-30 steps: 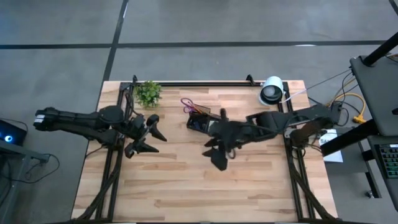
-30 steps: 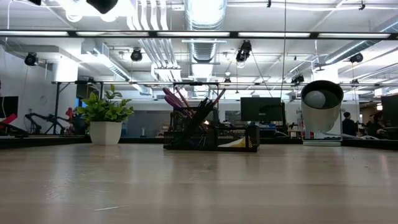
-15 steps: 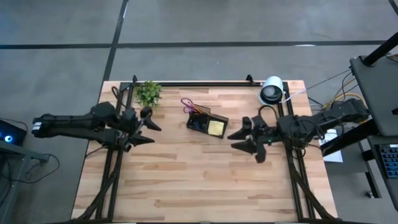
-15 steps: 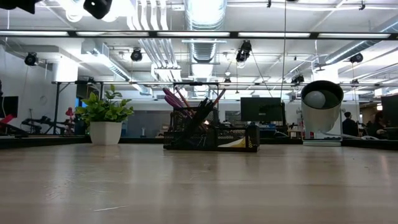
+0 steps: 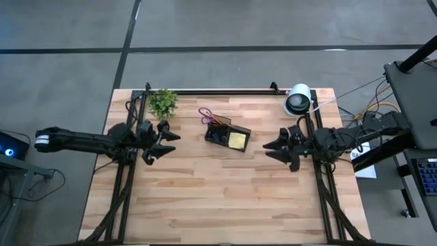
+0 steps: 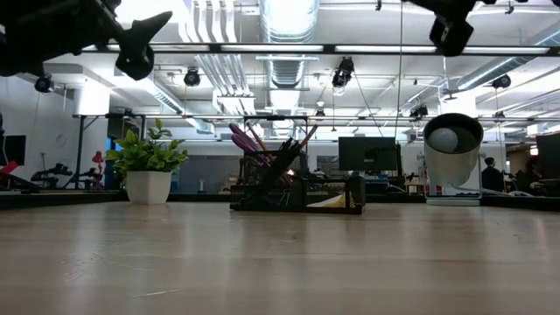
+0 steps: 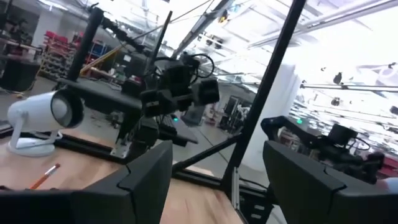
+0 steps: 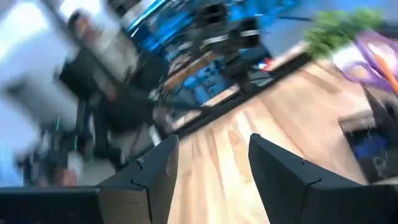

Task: Pick and place office supplies into organizer
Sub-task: Return to Home Position

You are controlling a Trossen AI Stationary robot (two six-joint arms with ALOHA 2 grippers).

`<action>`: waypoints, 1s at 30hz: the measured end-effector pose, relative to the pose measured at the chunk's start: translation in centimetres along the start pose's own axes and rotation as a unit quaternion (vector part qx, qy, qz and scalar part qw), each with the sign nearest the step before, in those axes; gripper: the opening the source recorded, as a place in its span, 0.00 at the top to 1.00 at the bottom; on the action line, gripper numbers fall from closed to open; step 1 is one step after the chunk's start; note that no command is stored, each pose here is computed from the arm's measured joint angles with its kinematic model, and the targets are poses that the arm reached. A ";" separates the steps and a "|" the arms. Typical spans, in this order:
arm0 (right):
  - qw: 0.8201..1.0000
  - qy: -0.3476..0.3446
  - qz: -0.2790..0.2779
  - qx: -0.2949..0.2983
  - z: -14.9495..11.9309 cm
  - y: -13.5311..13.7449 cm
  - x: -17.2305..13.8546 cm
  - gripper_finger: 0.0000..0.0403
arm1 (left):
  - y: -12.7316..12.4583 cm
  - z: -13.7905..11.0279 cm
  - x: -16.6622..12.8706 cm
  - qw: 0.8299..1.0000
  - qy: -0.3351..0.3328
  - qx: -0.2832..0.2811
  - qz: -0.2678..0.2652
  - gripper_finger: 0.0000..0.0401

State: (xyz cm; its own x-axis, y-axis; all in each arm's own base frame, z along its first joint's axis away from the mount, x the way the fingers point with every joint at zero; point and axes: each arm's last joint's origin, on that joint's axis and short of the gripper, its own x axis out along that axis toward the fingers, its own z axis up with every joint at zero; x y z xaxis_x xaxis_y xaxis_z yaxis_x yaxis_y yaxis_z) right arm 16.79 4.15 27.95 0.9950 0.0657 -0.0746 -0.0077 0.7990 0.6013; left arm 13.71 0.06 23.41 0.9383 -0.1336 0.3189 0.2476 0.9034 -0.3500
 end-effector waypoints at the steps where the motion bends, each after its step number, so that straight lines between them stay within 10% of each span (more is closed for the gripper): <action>1: 0.999 0.012 0.019 -0.033 -0.1 0.0 -0.2 0.55 | 0.0 -0.1 -0.2 1.000 -0.001 0.000 0.001 0.41; 6: 0.992 0.026 0.097 -0.069 -0.1 -0.6 -1.9 0.55 | 0.2 -0.8 -0.8 1.000 0.001 -0.002 0.003 0.41; 30: 0.981 -0.069 0.113 -0.142 -4.4 -5.6 -6.9 0.55 | 1.8 -0.8 -5.5 0.991 0.090 -0.015 0.102 0.41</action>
State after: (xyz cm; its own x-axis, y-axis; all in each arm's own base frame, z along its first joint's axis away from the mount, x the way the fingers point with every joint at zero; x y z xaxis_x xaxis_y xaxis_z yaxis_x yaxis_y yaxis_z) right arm 9.49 1.87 21.64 0.9686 0.1940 0.1554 -0.2370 0.9092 0.3423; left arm 9.17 2.12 20.36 0.9968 -0.0220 0.0769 0.0523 0.9068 -0.4184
